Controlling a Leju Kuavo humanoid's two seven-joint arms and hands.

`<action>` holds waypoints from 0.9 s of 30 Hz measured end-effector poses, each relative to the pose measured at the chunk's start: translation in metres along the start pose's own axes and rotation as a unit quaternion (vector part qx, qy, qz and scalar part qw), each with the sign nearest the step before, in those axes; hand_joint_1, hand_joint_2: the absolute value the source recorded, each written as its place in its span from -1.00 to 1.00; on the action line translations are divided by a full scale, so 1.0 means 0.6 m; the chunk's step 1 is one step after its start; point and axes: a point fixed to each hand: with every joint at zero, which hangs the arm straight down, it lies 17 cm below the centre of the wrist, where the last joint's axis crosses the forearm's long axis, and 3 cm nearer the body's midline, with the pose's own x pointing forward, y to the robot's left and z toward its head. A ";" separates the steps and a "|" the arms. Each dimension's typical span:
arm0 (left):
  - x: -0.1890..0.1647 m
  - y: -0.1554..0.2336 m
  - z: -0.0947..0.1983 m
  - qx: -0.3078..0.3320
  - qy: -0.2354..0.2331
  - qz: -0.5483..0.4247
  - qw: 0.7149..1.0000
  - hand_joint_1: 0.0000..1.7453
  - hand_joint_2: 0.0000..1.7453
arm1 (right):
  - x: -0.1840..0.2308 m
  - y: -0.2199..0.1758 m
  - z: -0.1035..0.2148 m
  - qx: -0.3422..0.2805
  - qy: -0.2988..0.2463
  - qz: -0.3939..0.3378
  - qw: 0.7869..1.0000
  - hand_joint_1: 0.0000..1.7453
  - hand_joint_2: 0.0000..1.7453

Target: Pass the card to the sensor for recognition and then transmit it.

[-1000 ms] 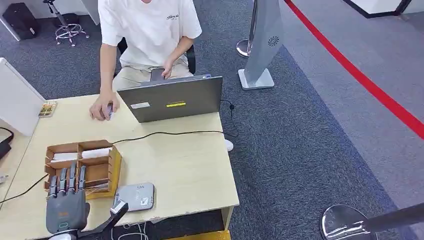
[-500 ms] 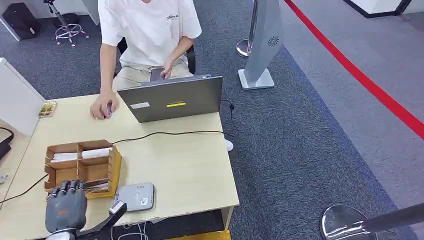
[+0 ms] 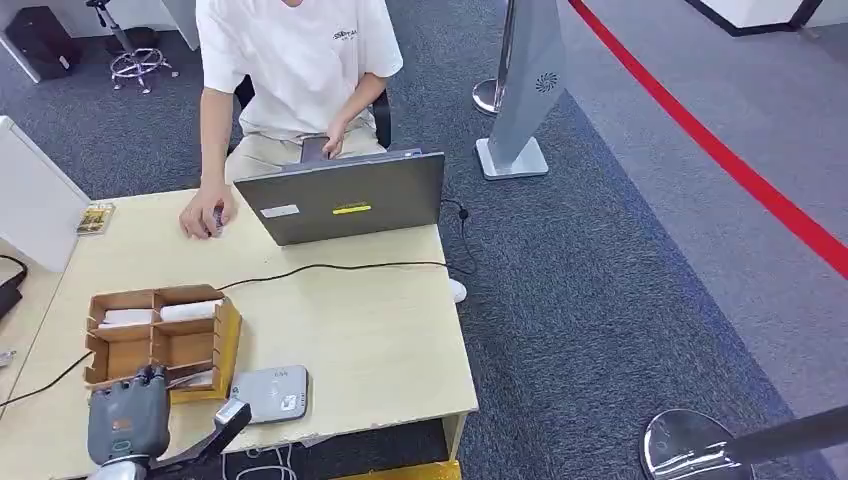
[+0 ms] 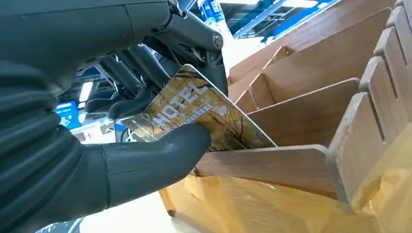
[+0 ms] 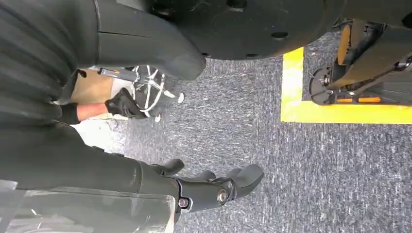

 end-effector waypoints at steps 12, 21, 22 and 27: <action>0.001 -0.009 -0.004 -0.033 0.015 0.001 0.999 1.00 1.00 | -0.003 -0.001 0.000 -0.001 0.004 0.008 1.000 -1.00 1.00; 0.061 0.018 -0.025 -0.145 -0.020 -0.024 0.989 1.00 1.00 | -0.017 -0.014 -0.003 -0.007 0.020 0.010 1.000 -1.00 1.00; 0.068 0.028 -0.027 -0.139 -0.025 -0.024 0.990 1.00 1.00 | -0.018 -0.015 -0.003 -0.007 0.020 0.010 1.000 -1.00 1.00; 0.081 0.040 -0.027 -0.131 -0.033 -0.021 0.991 1.00 1.00 | -0.019 -0.017 -0.004 -0.008 0.021 0.010 1.000 -1.00 1.00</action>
